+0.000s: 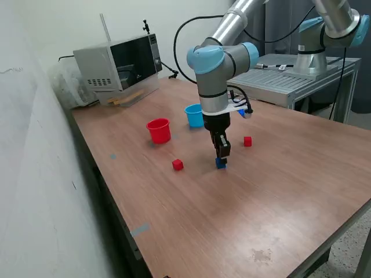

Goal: Place red objects in the red bin, and blue objects in the blue bin.

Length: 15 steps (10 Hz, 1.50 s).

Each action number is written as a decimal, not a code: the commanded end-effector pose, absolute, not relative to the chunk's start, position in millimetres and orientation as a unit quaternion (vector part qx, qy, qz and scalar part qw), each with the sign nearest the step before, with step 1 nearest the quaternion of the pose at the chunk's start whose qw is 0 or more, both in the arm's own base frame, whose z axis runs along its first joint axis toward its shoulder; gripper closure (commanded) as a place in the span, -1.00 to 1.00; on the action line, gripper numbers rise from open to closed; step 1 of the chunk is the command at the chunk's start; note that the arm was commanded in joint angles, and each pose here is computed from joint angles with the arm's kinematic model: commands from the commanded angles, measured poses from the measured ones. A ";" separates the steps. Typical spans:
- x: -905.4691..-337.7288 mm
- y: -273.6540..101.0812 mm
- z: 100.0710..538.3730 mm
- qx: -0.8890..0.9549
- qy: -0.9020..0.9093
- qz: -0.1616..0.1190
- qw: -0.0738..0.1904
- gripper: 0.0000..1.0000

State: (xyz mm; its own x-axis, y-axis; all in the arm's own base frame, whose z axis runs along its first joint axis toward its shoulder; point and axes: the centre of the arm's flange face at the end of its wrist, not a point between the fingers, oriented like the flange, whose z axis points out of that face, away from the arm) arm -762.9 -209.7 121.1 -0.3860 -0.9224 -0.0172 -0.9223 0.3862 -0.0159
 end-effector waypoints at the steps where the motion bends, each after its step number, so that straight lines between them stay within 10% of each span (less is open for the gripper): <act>1: -760.4 -204.5 142.8 -0.564 0.825 0.024 0.014 1.00; 5: -687.5 -139.3 245.8 -0.616 0.781 0.101 0.012 1.00; 15: -630.1 28.8 248.7 -0.569 0.817 0.073 0.054 1.00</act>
State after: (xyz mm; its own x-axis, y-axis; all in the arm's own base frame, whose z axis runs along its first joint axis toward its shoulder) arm -637.9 -3.3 250.4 -0.3188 -0.9325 -0.1695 -0.9477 0.3112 0.0704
